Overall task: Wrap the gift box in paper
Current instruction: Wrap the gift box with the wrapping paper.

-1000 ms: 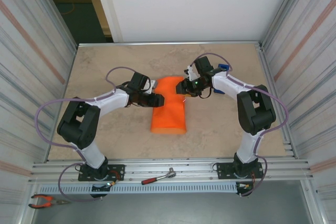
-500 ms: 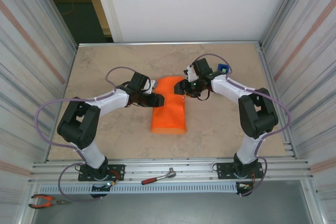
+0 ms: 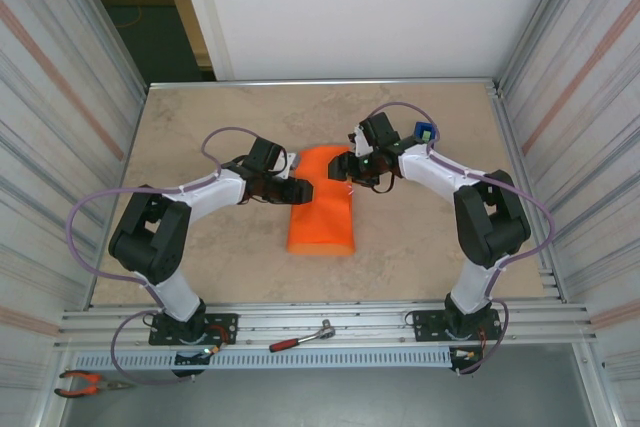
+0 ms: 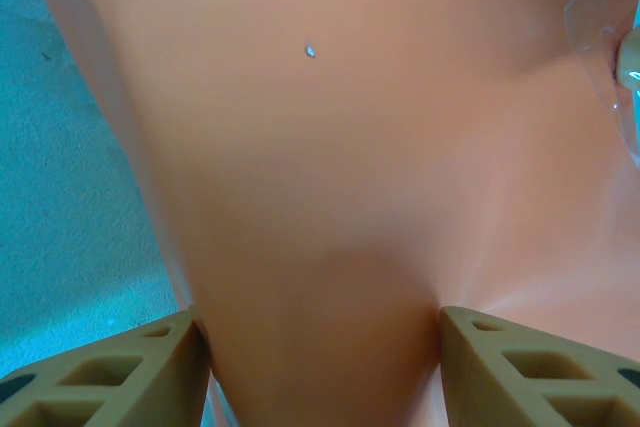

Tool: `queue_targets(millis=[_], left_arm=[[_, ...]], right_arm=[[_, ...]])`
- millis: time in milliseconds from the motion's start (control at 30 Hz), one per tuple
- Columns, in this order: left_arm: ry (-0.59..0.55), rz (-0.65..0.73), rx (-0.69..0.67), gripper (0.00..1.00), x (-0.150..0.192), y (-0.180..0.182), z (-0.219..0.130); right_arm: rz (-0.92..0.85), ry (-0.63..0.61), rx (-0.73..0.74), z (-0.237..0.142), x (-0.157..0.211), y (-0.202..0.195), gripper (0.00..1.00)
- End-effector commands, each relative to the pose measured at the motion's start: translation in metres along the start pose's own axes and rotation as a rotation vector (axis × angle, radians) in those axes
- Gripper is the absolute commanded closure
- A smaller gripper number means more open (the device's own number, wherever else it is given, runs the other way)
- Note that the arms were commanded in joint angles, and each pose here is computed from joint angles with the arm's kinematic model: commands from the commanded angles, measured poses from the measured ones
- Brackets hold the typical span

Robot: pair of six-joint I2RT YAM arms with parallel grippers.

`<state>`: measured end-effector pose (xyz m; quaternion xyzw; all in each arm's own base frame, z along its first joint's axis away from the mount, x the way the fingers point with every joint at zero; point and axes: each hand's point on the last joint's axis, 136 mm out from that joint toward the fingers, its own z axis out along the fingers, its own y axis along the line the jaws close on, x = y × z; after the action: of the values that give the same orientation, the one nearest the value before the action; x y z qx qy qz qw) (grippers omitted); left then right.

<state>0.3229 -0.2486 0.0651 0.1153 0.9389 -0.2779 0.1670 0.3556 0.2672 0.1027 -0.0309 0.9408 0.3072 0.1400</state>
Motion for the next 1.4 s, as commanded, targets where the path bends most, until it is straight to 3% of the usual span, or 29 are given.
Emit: queue_targets(millis=[0, 467, 900, 1233, 1367], left_arm=[[0.2, -0.055, -0.232, 0.42, 0.063, 0.057, 0.019], [0.206, -0.058, -0.238, 0.42, 0.065, 0.059, 0.019], [0.204, -0.057, -0.236, 0.42, 0.064, 0.058, 0.019], [0.203, -0.057, -0.236, 0.42, 0.064, 0.058, 0.019], [0.203, -0.057, -0.236, 0.43, 0.064, 0.058, 0.019]], right_arm=[[0.041, -0.004, 0.111, -0.006, 0.005, -0.016, 0.38], [0.062, -0.034, 0.131, -0.007, 0.001, -0.011, 0.34], [0.098, -0.069, 0.164, -0.022, 0.004, -0.039, 0.3], [0.066, -0.112, 0.093, -0.03, -0.005, -0.022, 0.44], [0.032, -0.126, 0.053, -0.032, -0.011, -0.006, 0.58]])
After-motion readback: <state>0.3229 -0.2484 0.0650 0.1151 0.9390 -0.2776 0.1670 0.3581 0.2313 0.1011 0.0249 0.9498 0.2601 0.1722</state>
